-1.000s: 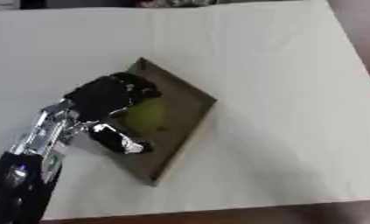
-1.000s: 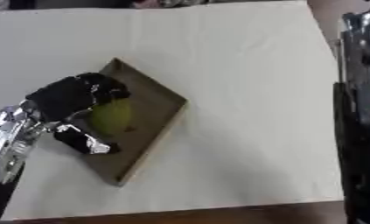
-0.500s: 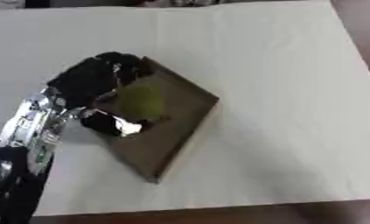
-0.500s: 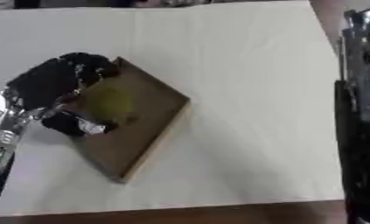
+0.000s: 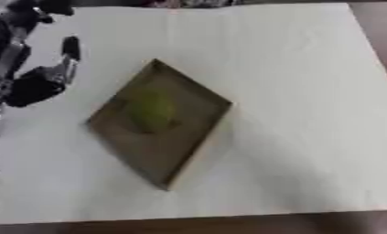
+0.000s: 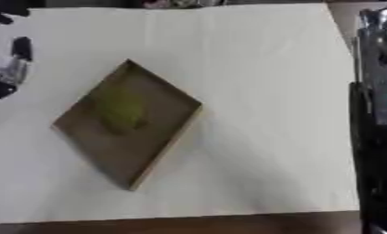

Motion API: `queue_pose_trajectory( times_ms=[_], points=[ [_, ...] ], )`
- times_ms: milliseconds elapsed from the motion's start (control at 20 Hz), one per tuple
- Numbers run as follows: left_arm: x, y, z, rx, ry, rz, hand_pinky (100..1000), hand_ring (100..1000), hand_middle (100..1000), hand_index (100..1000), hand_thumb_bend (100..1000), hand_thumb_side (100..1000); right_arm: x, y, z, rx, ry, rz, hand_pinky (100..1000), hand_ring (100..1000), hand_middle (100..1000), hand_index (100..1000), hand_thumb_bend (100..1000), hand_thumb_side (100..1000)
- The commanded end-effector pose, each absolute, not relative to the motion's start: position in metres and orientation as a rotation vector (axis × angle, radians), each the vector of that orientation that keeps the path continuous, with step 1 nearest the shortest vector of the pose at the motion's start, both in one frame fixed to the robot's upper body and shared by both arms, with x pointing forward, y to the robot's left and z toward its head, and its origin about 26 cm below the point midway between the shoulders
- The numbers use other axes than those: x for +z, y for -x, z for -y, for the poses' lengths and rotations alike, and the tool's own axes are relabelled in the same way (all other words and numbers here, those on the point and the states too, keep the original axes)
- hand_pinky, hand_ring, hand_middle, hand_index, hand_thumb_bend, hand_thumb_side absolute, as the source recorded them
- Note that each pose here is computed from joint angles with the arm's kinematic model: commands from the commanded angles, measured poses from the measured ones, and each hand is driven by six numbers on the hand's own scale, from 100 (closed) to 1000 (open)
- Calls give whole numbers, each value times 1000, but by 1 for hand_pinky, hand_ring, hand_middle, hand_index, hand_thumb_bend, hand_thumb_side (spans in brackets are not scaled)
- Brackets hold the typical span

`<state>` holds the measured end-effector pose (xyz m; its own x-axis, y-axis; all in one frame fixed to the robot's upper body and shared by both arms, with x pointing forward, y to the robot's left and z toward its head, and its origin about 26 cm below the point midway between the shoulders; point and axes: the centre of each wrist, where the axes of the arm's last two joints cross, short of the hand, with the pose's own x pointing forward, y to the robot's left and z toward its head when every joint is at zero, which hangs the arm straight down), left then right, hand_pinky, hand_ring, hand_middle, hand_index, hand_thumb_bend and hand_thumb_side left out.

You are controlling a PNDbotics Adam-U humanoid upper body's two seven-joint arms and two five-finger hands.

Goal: Pick up objects on the table and place them in the box.

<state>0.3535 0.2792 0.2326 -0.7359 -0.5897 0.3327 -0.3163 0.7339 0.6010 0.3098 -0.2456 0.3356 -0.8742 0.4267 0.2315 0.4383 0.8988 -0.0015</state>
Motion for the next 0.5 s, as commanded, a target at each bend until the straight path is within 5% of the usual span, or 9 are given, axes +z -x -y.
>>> queue_pose_trajectory(
  times_ms=[50, 500],
  points=[
    [249, -332, -318, -438, -669, 2486, 665, 736, 629, 840, 100, 642, 346, -304, 251, -76, 701, 2880, 797, 674, 544, 805, 100, 591],
    [257, -278, -379, 107, -783, 2670, 706, 746, 645, 836, 100, 631, 351, -302, 252, -79, 723, 2908, 794, 674, 546, 804, 100, 589]
  ],
)
